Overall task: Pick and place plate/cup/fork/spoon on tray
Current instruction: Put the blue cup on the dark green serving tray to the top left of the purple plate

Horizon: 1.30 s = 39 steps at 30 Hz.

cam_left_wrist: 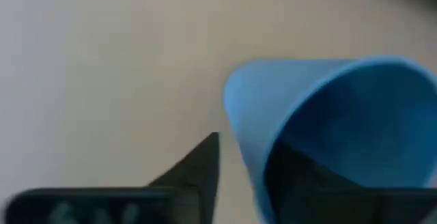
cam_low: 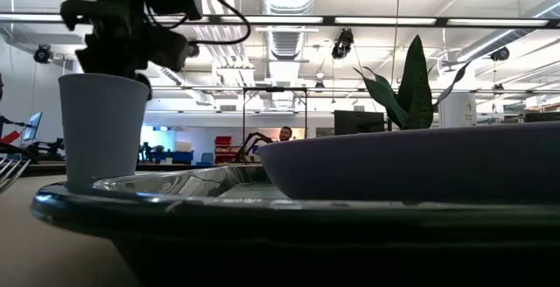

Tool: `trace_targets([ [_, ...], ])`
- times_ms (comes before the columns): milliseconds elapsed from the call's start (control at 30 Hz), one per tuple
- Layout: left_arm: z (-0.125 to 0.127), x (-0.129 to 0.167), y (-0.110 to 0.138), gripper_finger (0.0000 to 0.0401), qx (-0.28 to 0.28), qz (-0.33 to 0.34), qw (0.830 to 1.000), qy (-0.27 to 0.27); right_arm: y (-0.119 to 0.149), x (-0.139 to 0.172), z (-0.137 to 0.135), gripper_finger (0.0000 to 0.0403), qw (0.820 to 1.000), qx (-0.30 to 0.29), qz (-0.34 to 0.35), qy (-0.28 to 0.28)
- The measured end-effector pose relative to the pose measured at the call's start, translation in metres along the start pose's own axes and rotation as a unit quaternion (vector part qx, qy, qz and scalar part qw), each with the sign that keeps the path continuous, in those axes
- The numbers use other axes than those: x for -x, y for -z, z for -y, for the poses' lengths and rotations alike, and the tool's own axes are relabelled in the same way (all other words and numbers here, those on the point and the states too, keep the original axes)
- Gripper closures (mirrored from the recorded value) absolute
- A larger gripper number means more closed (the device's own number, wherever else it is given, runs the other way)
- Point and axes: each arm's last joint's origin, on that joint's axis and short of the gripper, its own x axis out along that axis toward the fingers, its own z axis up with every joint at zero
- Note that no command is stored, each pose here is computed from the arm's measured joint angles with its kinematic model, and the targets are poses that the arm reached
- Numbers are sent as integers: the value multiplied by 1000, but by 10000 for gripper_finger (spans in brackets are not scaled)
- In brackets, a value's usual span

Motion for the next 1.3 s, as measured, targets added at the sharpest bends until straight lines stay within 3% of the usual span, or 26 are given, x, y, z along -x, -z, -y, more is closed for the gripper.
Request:
trace_targets([
  [67, -1, -4, 1, 376, 2, 0, 1000, -1, 0, 0, 0, 316, 1000, 0, 0, 0],
  [167, -1, -2, 0, 396, 11, 3, 1000, -2, 0, 0, 0, 316, 1000, 0, 0, 0],
  [300, 8, 17, -13, 400, 2, 42, 999, 11, 0, 0, 0, 316, 1000, 0, 0, 0],
  [500, 25, 69, -44, 401, -32, 144, 989, 17, 0, 0, 0, 316, 1000, 0, 0, 0],
  [667, 34, 89, -80, 401, -88, 189, 978, -14, 0, 0, 0, 317, 1000, 4, 1, 0],
  [767, 37, 78, -107, 401, -125, 170, 977, -19, 0, 0, 0, 316, 1000, 4, 1, 0],
  [1000, 34, 16, -145, 401, -184, 32, 982, -40, 0, 0, 0, 316, 1000, 7, 0, 0],
  [1133, 34, 0, -159, 401, -199, 21, 979, -41, 0, 0, 0, 317, 1000, 7, -1, 0],
  [1300, 37, 2, -169, 401, -212, 45, 975, -40, 0, 0, 0, 316, 1000, 9, -1, 0],
])
